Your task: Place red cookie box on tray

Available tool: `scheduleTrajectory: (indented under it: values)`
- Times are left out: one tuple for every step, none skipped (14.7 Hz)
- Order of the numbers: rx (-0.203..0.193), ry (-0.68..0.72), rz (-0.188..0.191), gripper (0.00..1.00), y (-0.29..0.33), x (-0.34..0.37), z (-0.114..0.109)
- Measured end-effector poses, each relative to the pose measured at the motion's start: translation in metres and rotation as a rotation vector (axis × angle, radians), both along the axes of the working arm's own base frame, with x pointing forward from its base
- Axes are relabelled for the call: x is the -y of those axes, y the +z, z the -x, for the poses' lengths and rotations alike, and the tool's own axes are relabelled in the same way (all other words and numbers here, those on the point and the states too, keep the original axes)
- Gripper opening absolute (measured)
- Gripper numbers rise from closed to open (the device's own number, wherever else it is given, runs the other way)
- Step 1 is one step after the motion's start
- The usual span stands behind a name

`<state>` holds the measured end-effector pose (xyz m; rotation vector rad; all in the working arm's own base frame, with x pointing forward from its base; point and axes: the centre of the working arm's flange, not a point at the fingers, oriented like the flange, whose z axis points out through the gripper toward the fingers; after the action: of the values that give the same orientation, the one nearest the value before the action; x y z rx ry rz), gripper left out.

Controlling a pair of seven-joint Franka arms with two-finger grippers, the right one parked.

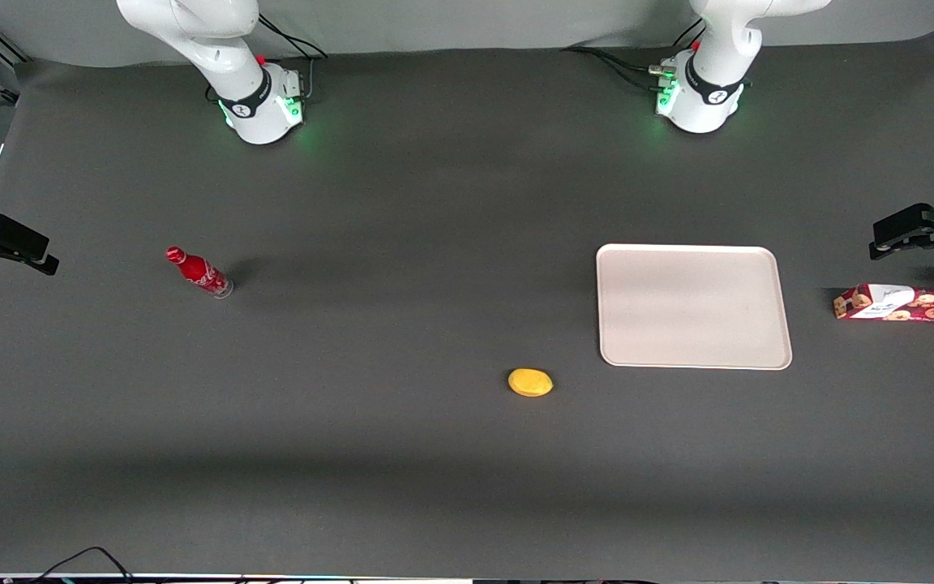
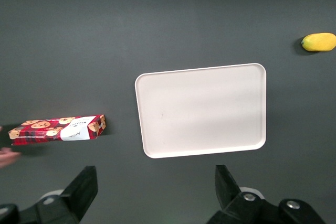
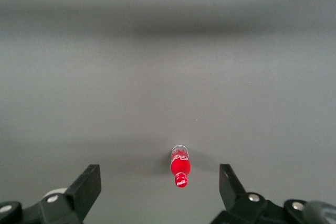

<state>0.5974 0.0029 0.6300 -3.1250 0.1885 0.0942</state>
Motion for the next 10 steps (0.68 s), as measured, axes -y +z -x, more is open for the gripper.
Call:
scheduleTrajectory:
  values:
    - [0.0,0.0,0.0,1.0,0.0,0.0,0.0]
    - [0.001,0.0,0.0,1.0,0.0,0.0,0.0]
    - [0.003,0.0,0.0,1.0,0.001,0.0,0.0]
    - [0.004,0.0,0.0,1.0,0.001,0.0,0.0]
    - [0.005,0.0,0.0,1.0,0.001,0.0,0.0]
    - [0.005,0.001,-0.001,1.0,0.001,0.0,0.0]
    - [0.003,0.008,-0.004,1.0,0.001,-0.002,0.0]
    - [-0.001,0.039,-0.016,1.0,0.001,-0.009,0.001]
    - [-0.007,0.097,-0.034,1.0,0.0,-0.025,0.002]
    - [-0.015,0.183,-0.056,1.0,0.0,-0.051,0.005]
